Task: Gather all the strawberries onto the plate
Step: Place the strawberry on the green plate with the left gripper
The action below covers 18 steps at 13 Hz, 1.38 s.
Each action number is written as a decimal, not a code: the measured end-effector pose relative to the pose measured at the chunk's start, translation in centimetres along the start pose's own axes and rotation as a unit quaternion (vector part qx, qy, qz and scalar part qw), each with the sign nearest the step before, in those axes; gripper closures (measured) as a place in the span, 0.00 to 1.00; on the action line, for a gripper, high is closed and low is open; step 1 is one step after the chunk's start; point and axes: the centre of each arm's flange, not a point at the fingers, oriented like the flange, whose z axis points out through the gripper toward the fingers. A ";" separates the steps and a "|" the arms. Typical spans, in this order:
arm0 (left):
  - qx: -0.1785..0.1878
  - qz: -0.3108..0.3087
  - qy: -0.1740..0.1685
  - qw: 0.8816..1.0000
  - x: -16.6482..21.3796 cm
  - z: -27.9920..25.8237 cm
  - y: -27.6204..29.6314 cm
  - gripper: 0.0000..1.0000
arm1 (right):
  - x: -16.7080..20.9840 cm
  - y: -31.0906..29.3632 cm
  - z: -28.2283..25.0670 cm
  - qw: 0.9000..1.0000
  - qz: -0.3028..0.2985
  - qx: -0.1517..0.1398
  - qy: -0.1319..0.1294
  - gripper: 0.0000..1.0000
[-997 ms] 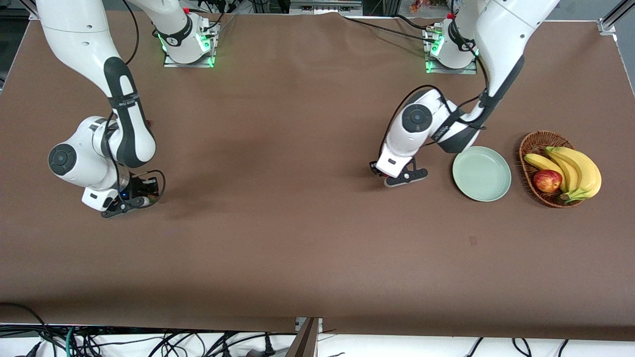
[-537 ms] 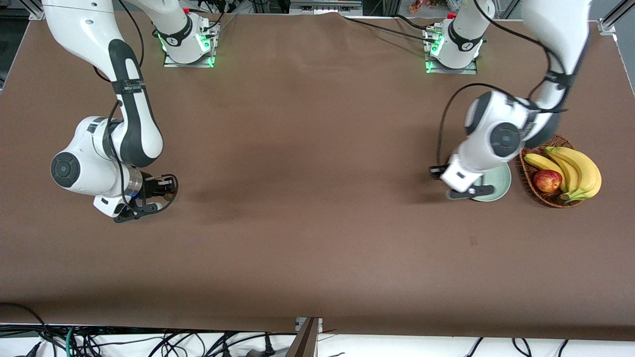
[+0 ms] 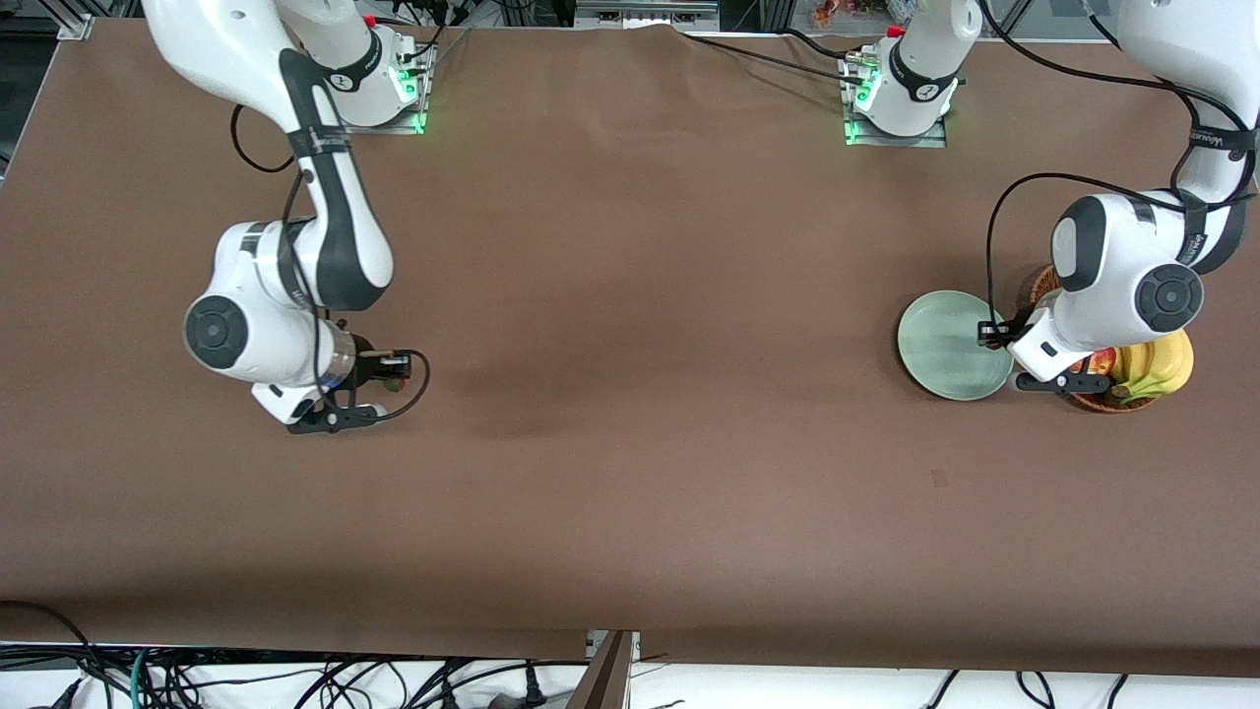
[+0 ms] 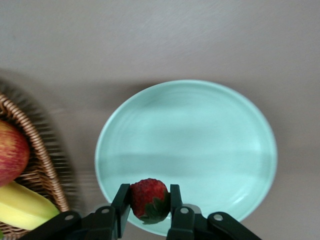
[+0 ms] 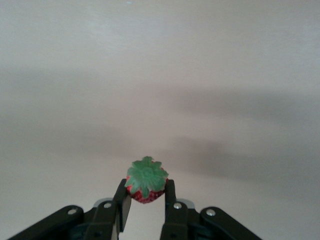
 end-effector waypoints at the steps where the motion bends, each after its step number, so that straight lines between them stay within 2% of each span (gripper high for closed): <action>1: 0.000 0.001 0.007 1.000 -0.1 1.0 -0.1 0.63 | -0.1 -1.4 -0.2 1.000 0.010 -0.001 0.002 0.69; 7: 0.000 0.014 0.012 1.000 -0.5 3.4 0.0 0.61 | -0.8 -6.9 -0.5 0.998 0.057 -0.003 0.008 0.69; 9: 0.000 0.019 0.015 1.000 -0.4 3.1 0.0 0.43 | -0.9 -7.1 -0.5 0.998 0.068 -0.003 0.008 0.69; 10: 0.001 0.020 0.022 1.000 -0.2 2.4 -0.1 0.30 | -0.9 -7.2 -0.5 0.997 0.074 -0.003 0.008 0.69; 13: 0.006 0.020 0.057 0.998 0.1 -1.3 -0.3 0.01 | -1.1 -8.3 -0.5 0.997 0.076 -0.003 0.009 0.69; 16: 0.011 0.020 0.093 0.995 -0.3 -5.3 -0.2 0.00 | -1.3 -8.9 -0.2 0.997 0.075 -0.005 0.007 0.69; 18: 0.012 0.024 0.100 0.995 -0.4 -6.2 0.3 0.00 | -1.3 -9.0 -0.2 0.997 0.077 -0.005 0.007 0.69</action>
